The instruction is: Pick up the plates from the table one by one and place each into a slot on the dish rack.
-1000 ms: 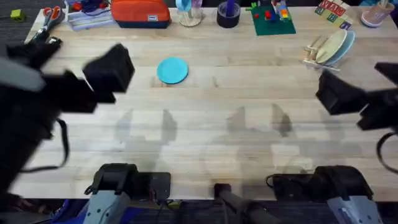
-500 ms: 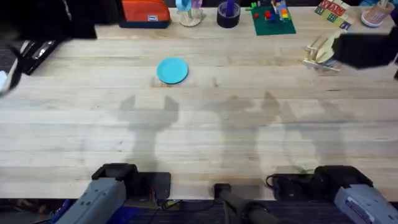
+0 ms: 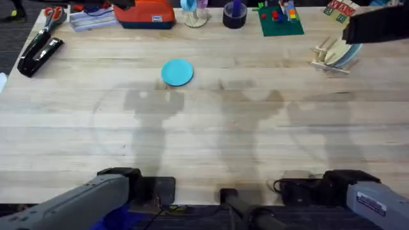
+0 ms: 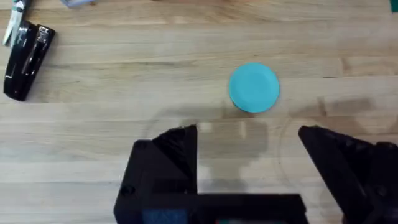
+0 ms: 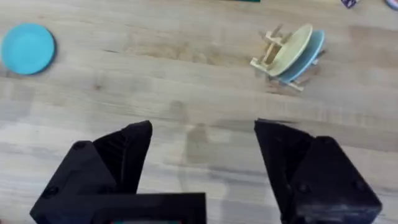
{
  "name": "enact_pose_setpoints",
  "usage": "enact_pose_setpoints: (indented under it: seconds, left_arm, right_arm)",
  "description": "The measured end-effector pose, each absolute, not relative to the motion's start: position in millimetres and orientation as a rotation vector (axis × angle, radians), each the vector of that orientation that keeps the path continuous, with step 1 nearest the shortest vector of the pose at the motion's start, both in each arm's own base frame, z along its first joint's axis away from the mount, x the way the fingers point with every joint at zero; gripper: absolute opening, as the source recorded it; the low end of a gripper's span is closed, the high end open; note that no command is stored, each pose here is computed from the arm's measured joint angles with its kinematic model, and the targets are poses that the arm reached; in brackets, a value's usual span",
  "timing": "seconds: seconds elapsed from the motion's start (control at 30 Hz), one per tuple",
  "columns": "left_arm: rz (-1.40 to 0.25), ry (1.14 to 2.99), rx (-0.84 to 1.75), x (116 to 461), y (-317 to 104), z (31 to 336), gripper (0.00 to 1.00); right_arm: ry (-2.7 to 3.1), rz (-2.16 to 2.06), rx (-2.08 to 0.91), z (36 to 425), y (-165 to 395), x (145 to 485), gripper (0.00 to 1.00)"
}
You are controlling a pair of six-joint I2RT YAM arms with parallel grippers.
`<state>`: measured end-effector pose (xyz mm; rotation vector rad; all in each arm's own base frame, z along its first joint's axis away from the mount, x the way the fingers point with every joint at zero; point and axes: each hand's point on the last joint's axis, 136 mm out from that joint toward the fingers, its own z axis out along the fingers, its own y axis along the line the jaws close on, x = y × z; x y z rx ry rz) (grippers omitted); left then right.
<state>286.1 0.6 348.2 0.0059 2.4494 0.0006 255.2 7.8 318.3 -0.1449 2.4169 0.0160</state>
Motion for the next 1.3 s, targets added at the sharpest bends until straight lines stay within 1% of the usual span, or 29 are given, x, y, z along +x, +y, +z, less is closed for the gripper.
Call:
enact_pose_setpoints:
  seconds: [0.13,0.3,0.33,0.37,0.43,0.5,0.57,0.6,0.63,1.03,1.13,1.3]
  left_arm:
    - [0.001,2.462,0.006,286,1,346,0.993]
    - [0.001,2.471,0.006,284,1,344,0.993]
    - [0.001,2.471,0.005,284,1,344,0.958]
    - [0.002,2.472,0.007,284,1,344,0.877]
    - [0.002,2.472,0.009,284,1,344,0.749]
    - [0.003,2.472,0.010,284,1,344,0.514]
    - [0.003,2.472,0.010,284,1,344,0.196]
    - [0.005,2.472,0.016,284,1,344,0.084]
    - [0.004,2.473,0.015,284,1,344,0.053]
    - [-0.028,2.524,-0.006,274,-2,337,0.042]
    - [-0.079,2.560,-0.008,271,-4,330,0.042]
    - [-0.204,2.584,0.001,281,-3,321,0.043]
  right_arm:
    - [2.423,0.002,-0.184,315,8,263,0.993]
    - [2.429,-0.003,-0.201,314,8,263,0.993]
    - [2.429,-0.004,-0.204,314,8,263,0.992]
    - [2.429,-0.004,-0.205,314,8,263,0.993]
    - [2.429,-0.005,-0.206,314,8,263,0.993]
    - [2.428,-0.006,-0.208,314,8,263,0.994]
    - [2.426,-0.006,-0.208,314,8,263,0.994]
    - [2.426,-0.006,-0.209,314,8,263,0.994]
    - [2.426,-0.006,-0.209,314,8,263,0.994]
    - [2.426,-0.006,-0.209,314,8,263,0.995]
    - [2.426,-0.006,-0.209,314,8,263,0.995]
    - [2.426,-0.006,-0.209,314,8,263,0.993]
